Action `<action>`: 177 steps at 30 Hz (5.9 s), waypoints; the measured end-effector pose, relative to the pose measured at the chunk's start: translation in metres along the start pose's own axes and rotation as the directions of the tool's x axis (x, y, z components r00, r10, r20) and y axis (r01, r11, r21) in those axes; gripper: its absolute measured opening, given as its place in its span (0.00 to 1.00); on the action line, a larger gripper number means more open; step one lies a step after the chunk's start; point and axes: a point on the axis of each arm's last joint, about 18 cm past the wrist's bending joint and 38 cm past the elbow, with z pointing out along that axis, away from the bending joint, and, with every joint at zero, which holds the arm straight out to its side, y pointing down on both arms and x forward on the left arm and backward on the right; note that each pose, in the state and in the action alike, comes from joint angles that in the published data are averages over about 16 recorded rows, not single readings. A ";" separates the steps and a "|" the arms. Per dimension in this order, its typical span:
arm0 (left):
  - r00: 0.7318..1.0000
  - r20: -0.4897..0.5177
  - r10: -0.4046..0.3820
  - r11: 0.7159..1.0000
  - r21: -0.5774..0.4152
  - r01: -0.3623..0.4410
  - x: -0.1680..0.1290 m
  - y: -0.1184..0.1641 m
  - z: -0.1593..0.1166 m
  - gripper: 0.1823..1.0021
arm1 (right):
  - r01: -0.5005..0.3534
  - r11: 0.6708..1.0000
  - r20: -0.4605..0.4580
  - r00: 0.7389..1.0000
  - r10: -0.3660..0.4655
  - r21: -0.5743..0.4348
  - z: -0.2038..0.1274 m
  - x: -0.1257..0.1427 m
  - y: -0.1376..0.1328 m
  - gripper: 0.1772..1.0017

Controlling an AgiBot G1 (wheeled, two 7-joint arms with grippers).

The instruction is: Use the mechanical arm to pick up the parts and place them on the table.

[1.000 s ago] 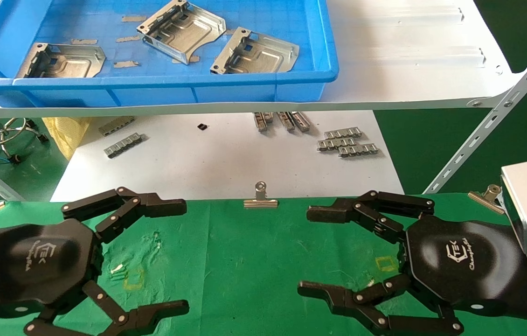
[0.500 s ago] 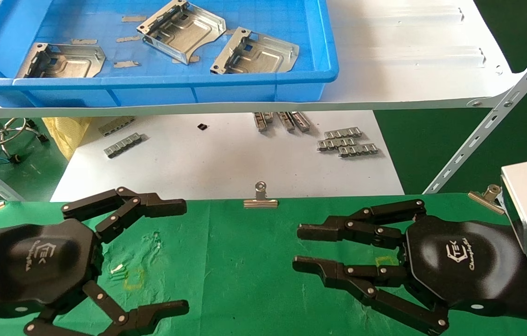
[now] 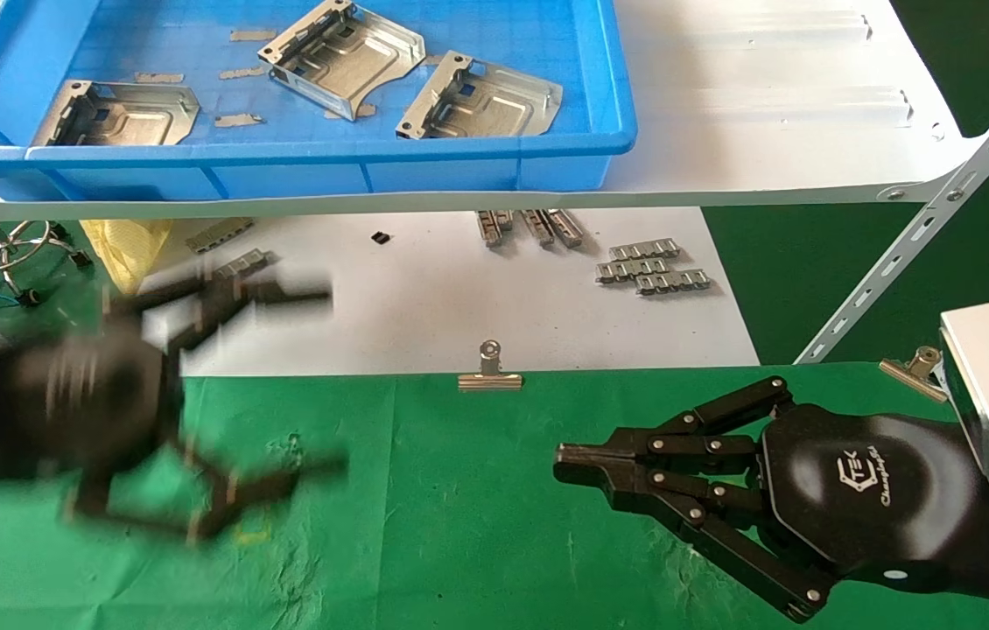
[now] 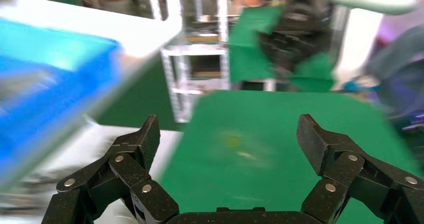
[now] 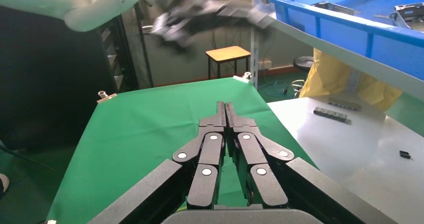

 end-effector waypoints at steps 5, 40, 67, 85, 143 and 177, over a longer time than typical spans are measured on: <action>0.984 0.170 0.042 0.999 -0.005 -0.042 -0.073 -0.020 0.016 1.00 | 0.000 1.000 0.000 1.000 0.000 0.000 0.000 0.000 0.000 0.03; 0.766 0.643 0.000 0.955 -0.226 0.190 -0.228 -0.016 0.090 0.83 | 0.000 1.000 0.000 1.000 0.000 0.000 0.000 0.000 0.000 0.02; 0.814 0.581 -0.012 0.976 -0.170 0.136 -0.220 -0.039 0.087 0.18 | 0.000 1.000 0.000 1.000 0.000 0.000 0.000 0.000 0.000 0.42; 0.969 0.120 0.215 0.970 -0.139 -0.198 -0.137 -0.053 0.065 0.11 | 0.000 1.000 0.000 1.000 0.000 0.000 0.000 0.000 0.000 0.88; 0.981 -0.047 0.189 0.864 -0.467 -0.189 -0.062 0.139 -0.032 0.30 | 0.000 1.000 0.000 1.000 0.000 0.000 0.000 0.000 0.000 1.00; 0.993 0.121 0.010 0.979 -0.201 0.015 -0.047 0.120 -0.027 0.98 | 0.000 1.000 0.000 1.000 0.000 0.000 0.000 0.000 0.000 1.00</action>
